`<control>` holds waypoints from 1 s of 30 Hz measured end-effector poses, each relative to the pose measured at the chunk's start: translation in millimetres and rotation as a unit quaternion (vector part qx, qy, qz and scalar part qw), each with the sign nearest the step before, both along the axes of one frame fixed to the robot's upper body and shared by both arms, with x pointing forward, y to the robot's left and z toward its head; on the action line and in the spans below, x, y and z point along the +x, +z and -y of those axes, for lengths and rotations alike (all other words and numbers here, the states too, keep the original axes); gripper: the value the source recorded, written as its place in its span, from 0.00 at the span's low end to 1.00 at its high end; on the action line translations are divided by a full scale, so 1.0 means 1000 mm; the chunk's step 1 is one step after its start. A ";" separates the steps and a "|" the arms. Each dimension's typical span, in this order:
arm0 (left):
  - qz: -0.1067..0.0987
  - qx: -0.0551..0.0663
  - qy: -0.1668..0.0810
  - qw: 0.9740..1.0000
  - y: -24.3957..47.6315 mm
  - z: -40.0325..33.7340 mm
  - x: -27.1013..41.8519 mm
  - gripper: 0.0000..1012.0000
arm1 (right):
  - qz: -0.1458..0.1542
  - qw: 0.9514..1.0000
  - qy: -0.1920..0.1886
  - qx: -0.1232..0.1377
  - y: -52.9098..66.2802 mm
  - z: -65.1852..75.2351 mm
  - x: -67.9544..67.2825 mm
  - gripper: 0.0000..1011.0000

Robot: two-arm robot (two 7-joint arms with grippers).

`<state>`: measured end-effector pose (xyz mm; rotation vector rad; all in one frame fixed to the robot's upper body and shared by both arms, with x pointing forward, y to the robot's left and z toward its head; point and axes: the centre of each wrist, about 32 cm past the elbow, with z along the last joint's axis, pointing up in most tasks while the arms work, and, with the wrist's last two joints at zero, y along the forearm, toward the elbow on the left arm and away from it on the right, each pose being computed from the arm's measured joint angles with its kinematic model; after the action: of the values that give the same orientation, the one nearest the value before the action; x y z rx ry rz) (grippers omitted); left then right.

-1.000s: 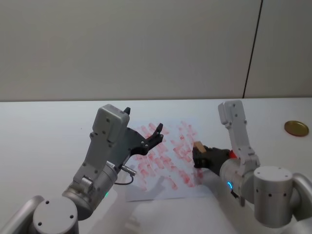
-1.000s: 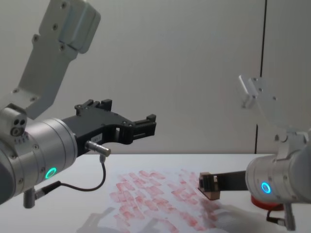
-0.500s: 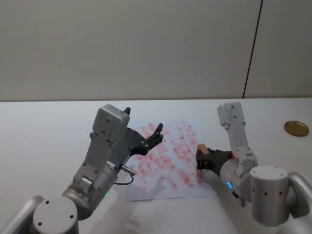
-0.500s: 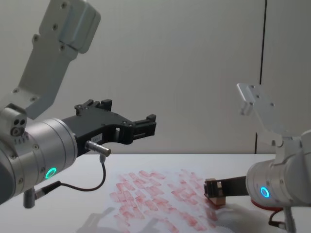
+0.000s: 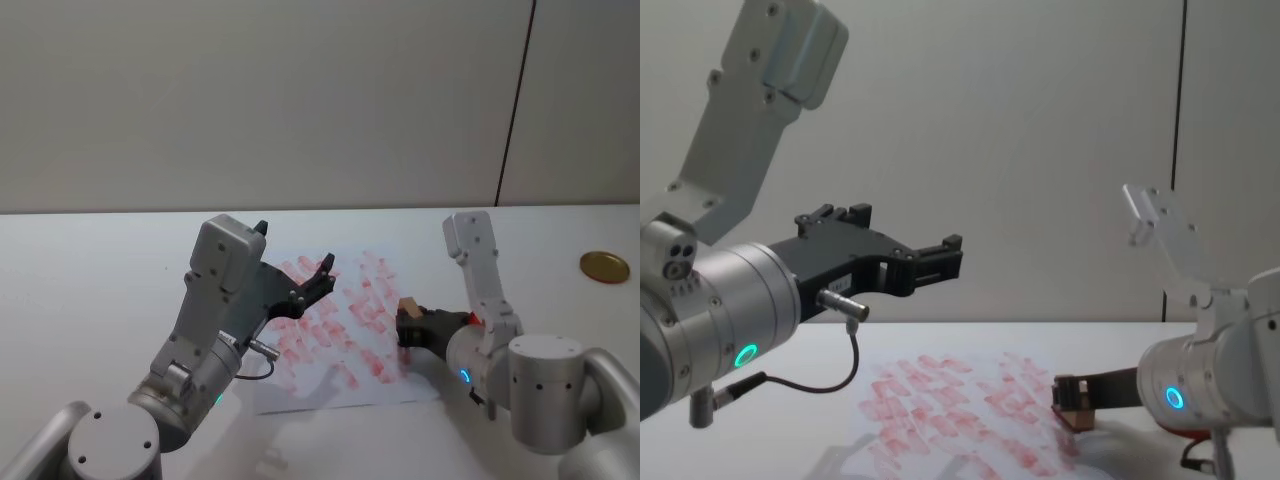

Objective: Use the one hand to pick up the stamp and affix it onto the A4 paper.

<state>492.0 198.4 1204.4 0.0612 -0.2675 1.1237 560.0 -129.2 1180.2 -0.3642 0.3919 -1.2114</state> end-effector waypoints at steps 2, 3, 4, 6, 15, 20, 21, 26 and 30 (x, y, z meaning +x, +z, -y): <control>0.000 0.000 0.000 1.000 0.0000 0.0000 0.0000 0.98 | -0.005 1.000 0.003 0.004 -0.002 0.000 0.002 0.22; 0.000 0.000 0.000 1.000 0.0000 0.0000 0.0000 0.98 | -0.008 1.000 0.003 0.005 -0.003 0.000 0.003 0.22; 0.000 0.000 0.000 1.000 0.0000 0.0000 0.0000 0.98 | -0.009 1.000 0.004 0.006 -0.003 0.000 0.003 0.22; 0.000 0.000 0.000 1.000 0.0000 0.0000 0.0000 0.98 | -0.015 1.000 0.007 0.011 -0.005 -0.001 0.005 0.22; 0.000 0.000 0.000 1.000 0.0000 0.0000 0.0000 0.98 | -0.023 0.999 0.013 0.020 -0.008 -0.001 0.007 0.22; 0.000 0.000 0.000 1.000 0.0000 0.0000 0.0000 0.98 | -0.020 0.999 0.018 0.023 -0.005 -0.002 0.005 0.22; 0.000 0.000 0.000 1.000 0.0000 0.0000 0.0000 0.98 | -0.019 0.999 0.018 0.024 -0.005 -0.002 0.005 0.22; 0.000 0.000 0.000 1.000 0.0000 0.0000 0.0000 0.98 | -0.007 0.999 0.023 0.025 0.001 -0.003 0.000 0.22; 0.000 0.000 0.000 1.000 0.0000 0.0000 0.0000 0.98 | 0.008 0.999 0.029 0.022 0.009 -0.004 -0.005 0.22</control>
<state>492.0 198.4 1204.4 0.0612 -0.2676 1.1237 554.8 -125.4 1189.3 -0.3254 0.3915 -1.1467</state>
